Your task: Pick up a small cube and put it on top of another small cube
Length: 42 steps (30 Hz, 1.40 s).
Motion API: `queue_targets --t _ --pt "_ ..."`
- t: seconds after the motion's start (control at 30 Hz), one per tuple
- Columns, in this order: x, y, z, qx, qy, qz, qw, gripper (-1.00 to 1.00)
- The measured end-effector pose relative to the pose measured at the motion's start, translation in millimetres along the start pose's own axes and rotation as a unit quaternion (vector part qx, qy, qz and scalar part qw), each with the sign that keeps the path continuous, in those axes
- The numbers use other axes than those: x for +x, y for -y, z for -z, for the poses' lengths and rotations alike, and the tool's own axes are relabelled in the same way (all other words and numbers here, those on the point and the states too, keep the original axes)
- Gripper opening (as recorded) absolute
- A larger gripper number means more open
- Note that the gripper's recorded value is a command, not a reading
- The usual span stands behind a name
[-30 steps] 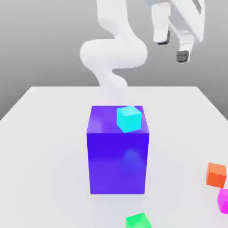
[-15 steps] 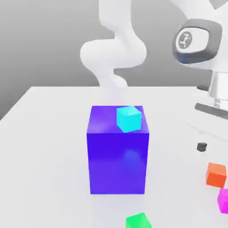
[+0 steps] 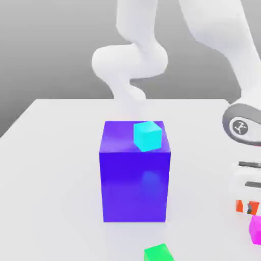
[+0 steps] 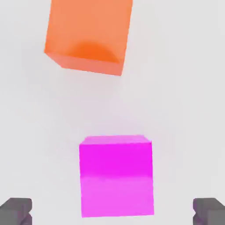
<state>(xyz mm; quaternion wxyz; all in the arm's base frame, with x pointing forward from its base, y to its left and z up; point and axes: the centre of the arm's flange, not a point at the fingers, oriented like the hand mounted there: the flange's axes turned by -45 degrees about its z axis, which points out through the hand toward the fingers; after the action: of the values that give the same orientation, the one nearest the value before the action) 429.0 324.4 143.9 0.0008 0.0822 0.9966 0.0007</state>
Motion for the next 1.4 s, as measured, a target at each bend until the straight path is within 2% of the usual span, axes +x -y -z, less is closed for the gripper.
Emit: queue_targets --t 0.03,0.23,0.4,0.57,0.7,0.8,0.93,1.1,1.3,1.33,1.4 --pt "1 0 -11 0.0 0.0 0.001 1.0 -1.0" --pt "1 0 -16 0.001 -0.001 0.002 1.0 -1.0" --pt "-1 3 38 0.003 -0.002 -0.009 1.0 -1.0" --pt "-25 39 38 0.029 -0.006 -0.176 0.984 -1.0" --pt "-47 73 37 0.045 -0.002 -0.328 0.943 -1.0" --pt "-64 99 40 0.051 0.002 -0.439 0.897 -1.0" --pt "-84 135 49 0.05 0.009 -0.578 0.815 -1.0" --pt "-106 180 67 0.036 0.013 -0.731 0.682 -1.0" --pt "-126 234 95 0.008 0.004 -0.875 0.485 -1.0" --pt "-128 240 92 0.005 0.002 -0.886 0.464 -1.0" --pt "-129 243 71 0.002 0.0 -0.894 0.447 -1.0"
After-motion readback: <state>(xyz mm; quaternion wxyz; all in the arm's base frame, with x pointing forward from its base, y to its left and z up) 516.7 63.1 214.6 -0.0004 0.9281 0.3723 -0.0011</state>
